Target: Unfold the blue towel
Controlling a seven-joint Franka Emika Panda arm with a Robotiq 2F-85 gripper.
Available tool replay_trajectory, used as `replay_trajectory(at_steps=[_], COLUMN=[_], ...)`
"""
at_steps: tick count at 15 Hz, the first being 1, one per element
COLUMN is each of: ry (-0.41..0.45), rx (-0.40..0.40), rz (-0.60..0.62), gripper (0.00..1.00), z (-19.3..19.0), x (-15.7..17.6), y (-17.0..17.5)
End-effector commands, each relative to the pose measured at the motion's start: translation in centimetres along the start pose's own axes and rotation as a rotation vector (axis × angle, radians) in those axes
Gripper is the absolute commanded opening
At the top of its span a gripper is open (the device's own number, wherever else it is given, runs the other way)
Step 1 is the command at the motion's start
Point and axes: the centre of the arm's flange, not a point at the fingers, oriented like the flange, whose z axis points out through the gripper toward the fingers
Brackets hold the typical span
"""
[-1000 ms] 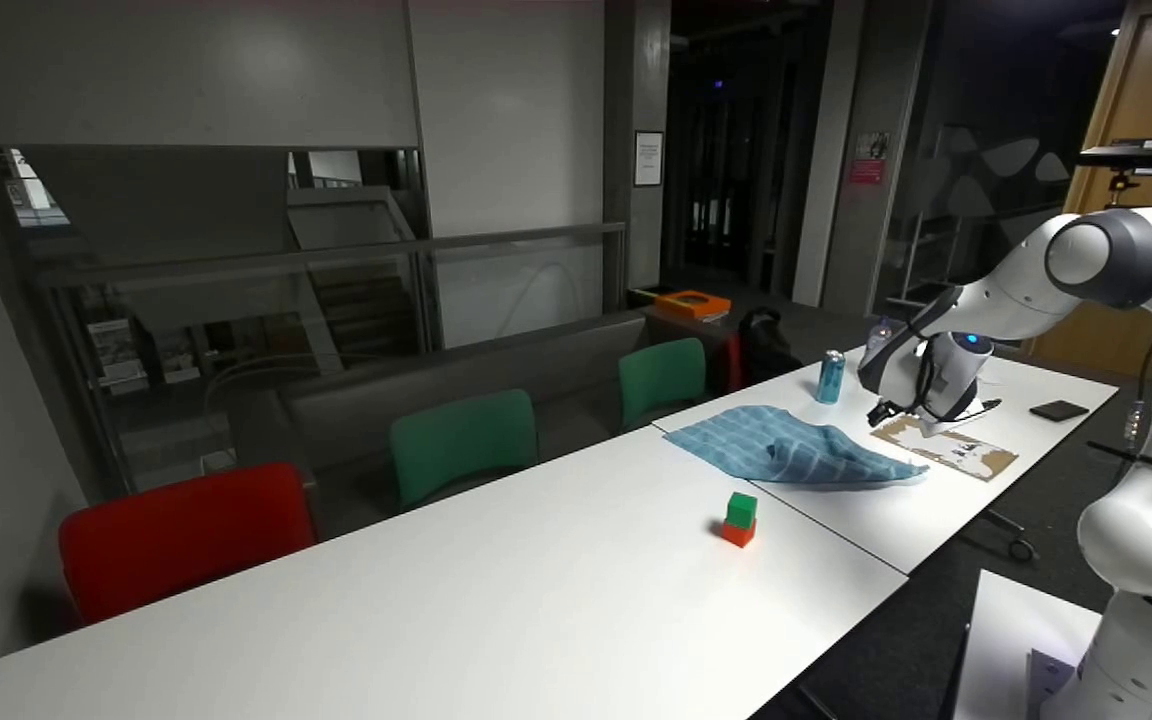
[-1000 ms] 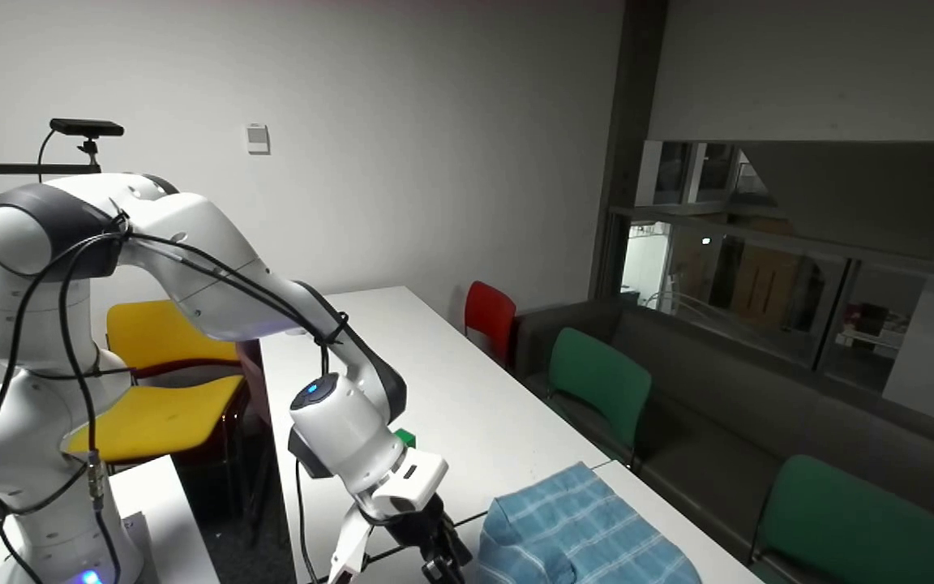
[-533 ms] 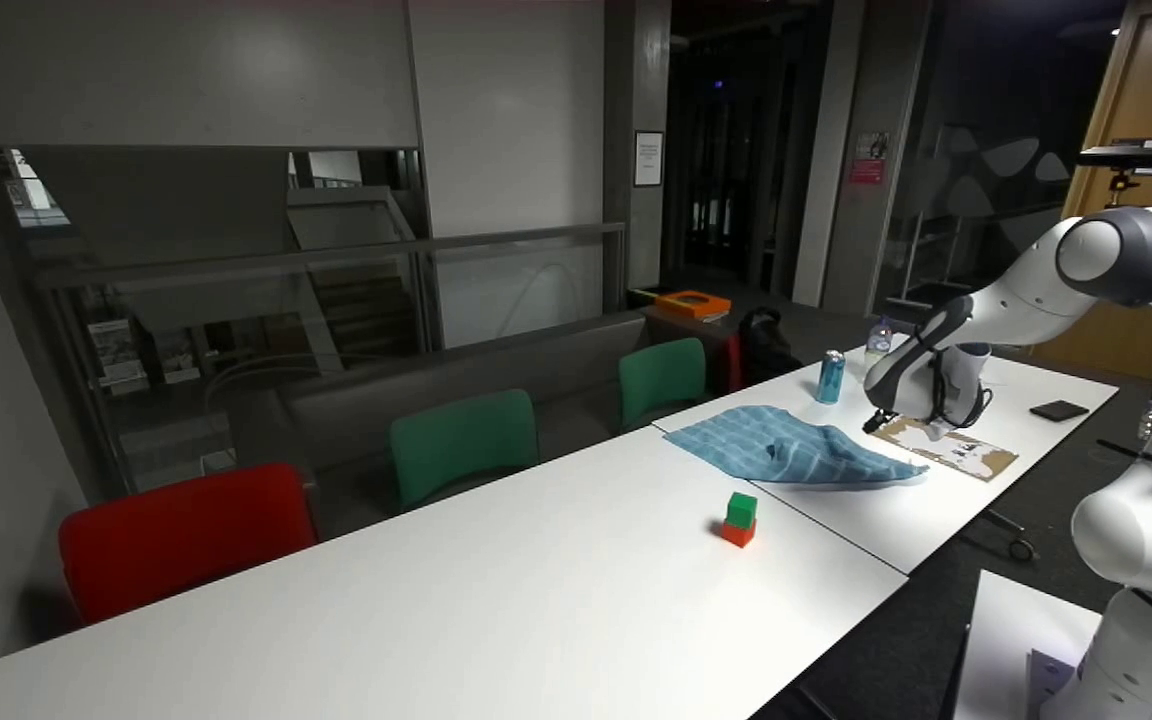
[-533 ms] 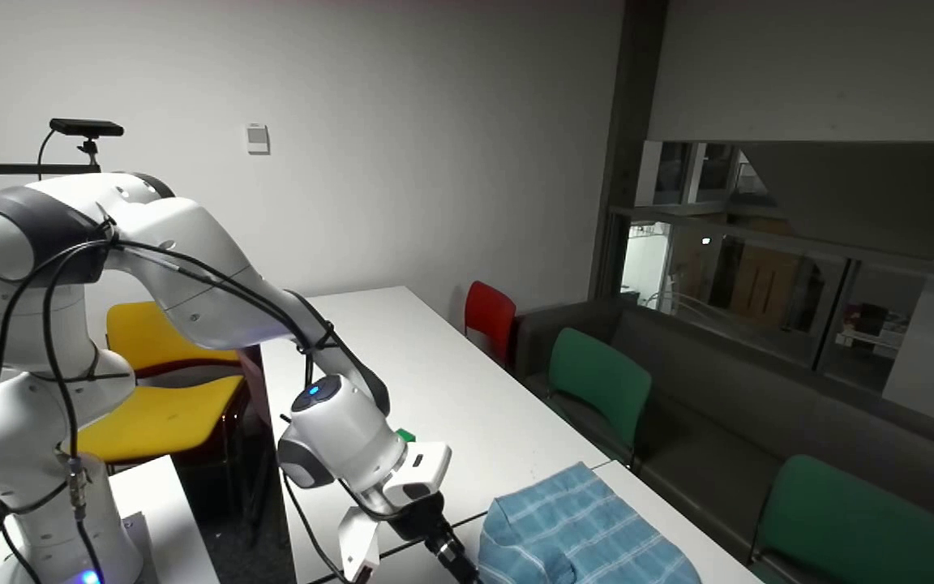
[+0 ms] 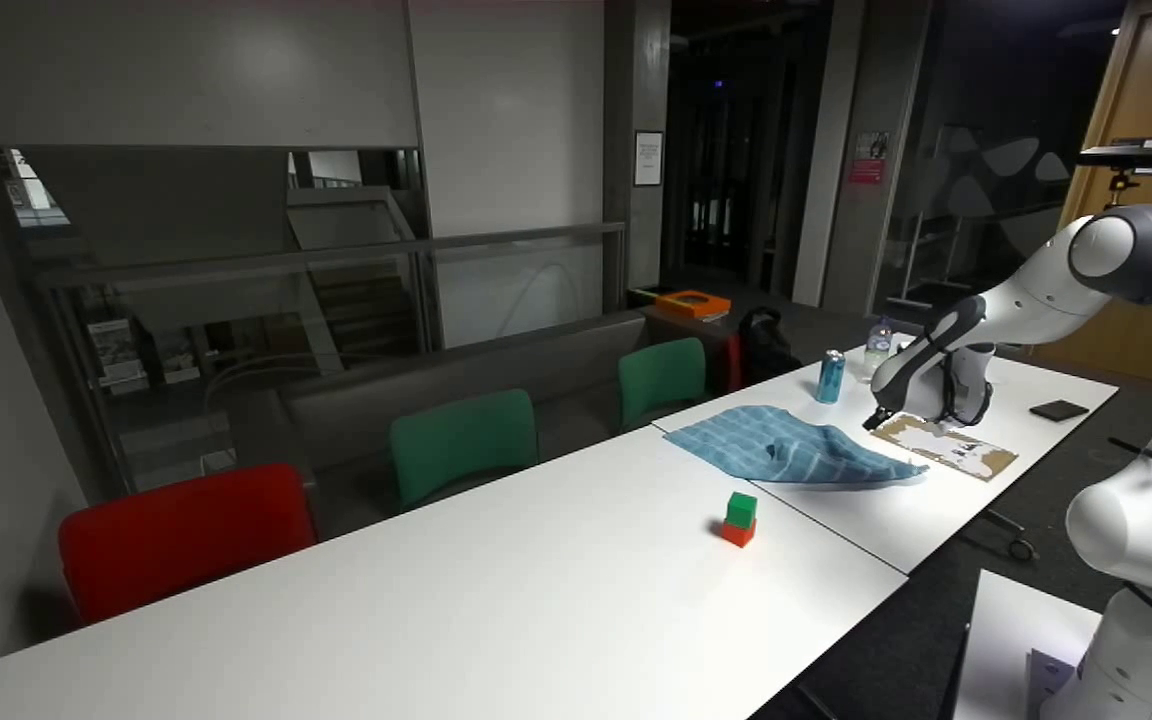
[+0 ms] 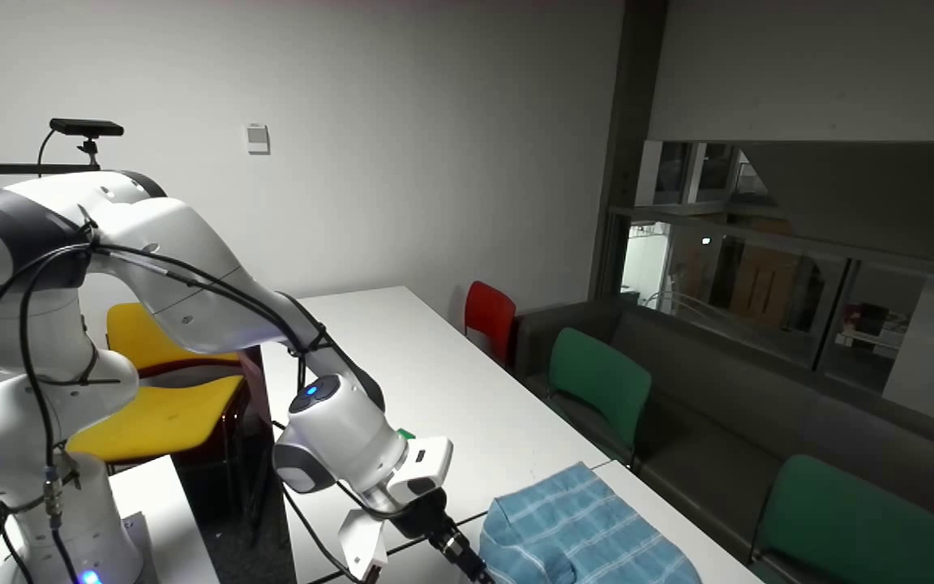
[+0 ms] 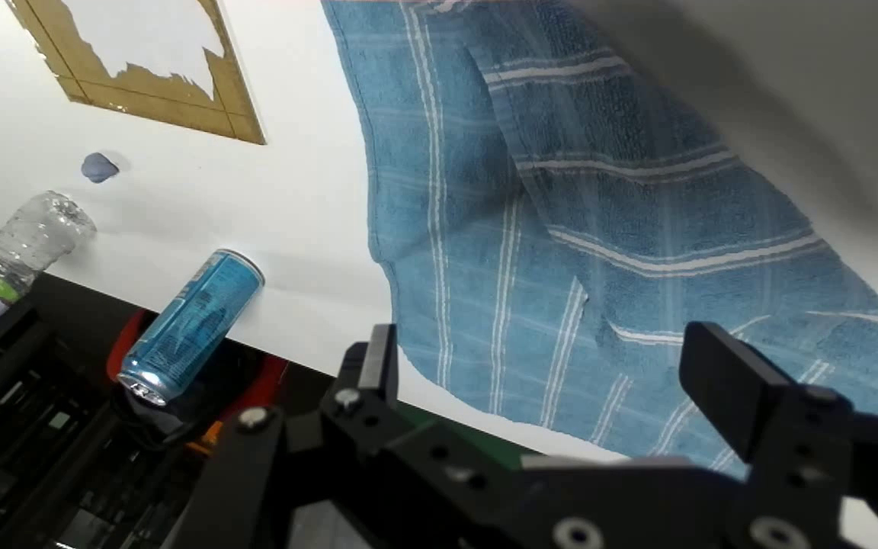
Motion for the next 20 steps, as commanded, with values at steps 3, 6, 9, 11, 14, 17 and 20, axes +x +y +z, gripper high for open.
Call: replay_trajectory(at_steps=[3, 6, 9, 11, 14, 17, 20], ry=[0.0, 0.0, 0.0, 0.0, -0.038, -0.086, -0.102], rx=[0.0, 0.0, 0.0, 0.0, 0.006, 0.009, -0.02], rz=[0.0, -0.001, -0.001, -0.001, 0.054, 0.268, 0.43], gripper=[1.0, 1.0, 1.0, 1.0, 1.0, 1.0, 1.0], z=[0.0, 0.0, 0.0, 0.0, -1.5, -3.1, -4.8], x=[0.0, 0.0, 0.0, 0.0, 2.4, 4.8, 6.1], y=[0.0, 0.0, 0.0, 0.0, -2.9, -5.1, -6.4])
